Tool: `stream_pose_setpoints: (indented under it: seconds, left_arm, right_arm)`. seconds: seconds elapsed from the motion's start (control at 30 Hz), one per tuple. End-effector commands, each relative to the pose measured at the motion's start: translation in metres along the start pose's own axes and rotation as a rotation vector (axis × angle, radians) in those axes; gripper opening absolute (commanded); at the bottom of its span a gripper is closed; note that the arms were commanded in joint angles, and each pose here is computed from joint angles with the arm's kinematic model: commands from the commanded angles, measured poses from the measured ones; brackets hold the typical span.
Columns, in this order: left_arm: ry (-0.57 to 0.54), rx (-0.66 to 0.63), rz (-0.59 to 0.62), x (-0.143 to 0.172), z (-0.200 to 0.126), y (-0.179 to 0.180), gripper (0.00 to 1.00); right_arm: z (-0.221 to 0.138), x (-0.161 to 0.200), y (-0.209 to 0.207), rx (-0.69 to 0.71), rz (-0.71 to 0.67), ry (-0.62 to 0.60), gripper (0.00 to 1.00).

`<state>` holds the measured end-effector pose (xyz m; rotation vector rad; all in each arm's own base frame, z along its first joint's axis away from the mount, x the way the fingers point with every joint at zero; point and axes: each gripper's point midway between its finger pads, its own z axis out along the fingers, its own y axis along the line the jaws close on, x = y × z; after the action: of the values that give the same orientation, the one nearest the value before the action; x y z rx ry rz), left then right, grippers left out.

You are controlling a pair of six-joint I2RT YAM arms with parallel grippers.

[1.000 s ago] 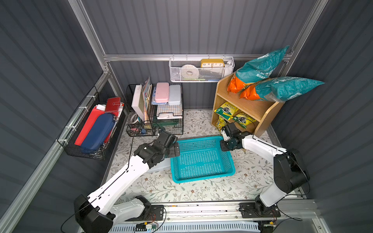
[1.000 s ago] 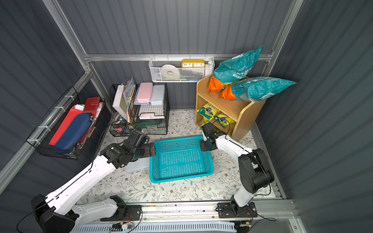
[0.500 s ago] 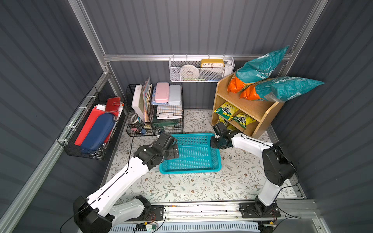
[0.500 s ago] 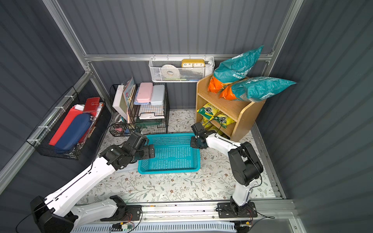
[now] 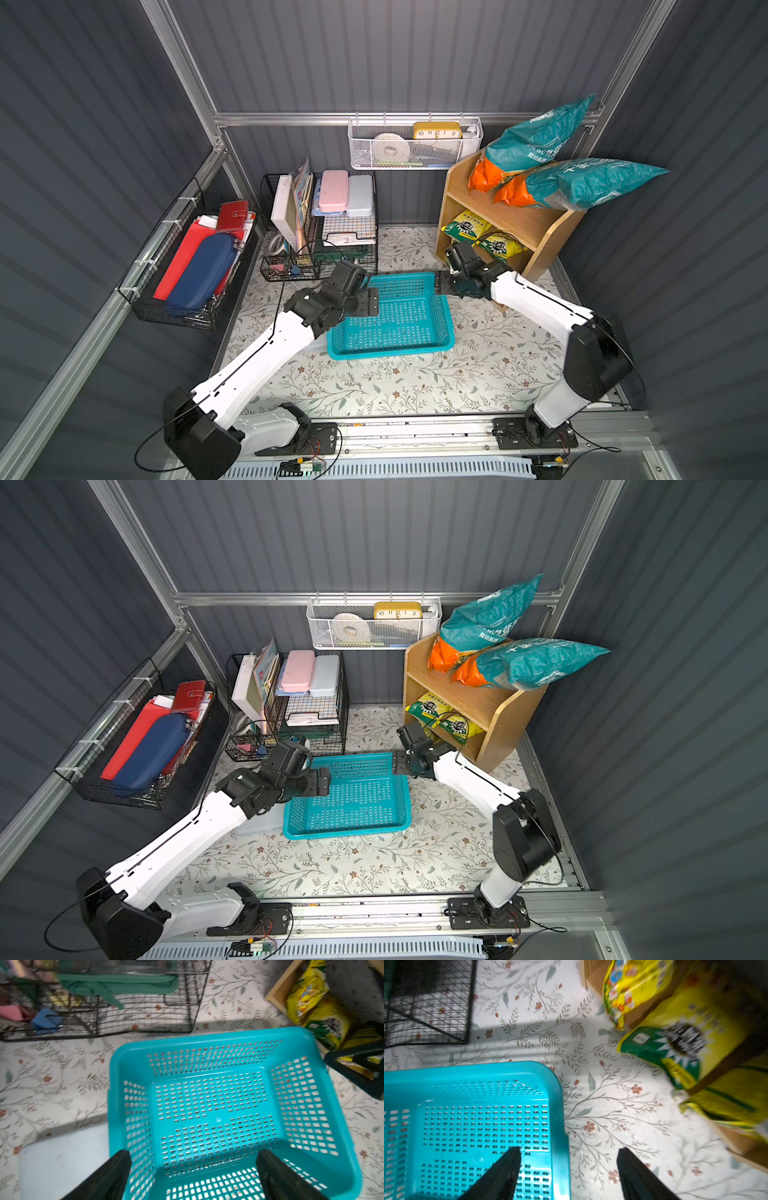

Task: Take down the fertilizer bag from the shelf
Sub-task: Adjust the storage box at the center of the board, then pick up the fertilizer bag from the shelf.

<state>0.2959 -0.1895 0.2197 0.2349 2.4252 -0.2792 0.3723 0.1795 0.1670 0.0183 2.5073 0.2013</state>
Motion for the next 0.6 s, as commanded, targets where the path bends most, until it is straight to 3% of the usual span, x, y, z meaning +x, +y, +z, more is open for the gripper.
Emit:
stream_pose_setpoints:
  seconds: [0.0,0.17,0.3,0.43,0.57]
  left_arm:
    - [-0.076,0.255,0.179,-0.042,0.002,-0.060,0.99]
    - [-0.211,0.421,0.387,-0.109,-0.004,-0.132,0.99]
    - [-0.315,0.518,0.408,-0.158,-0.012,-0.168,1.00]
    - [-0.328,0.552,0.392,-0.169,-0.007,-0.181,0.99]
    - [-0.280,0.530,0.380,-0.151,0.007,-0.177,0.99]
  right_arm:
    - [-0.043,-0.013,-0.029,0.124,-0.069,-0.096,0.85]
    - [-0.060,0.008,-0.057,0.182,-0.032,-0.095,0.87]
    - [-0.088,0.008,-0.063,0.159,0.016,-0.141,0.87]
    - [-0.159,-0.029,-0.067,0.150,0.041,-0.287,0.86]
    - [-0.235,-0.068,-0.077,0.175,0.108,-0.454,0.83]
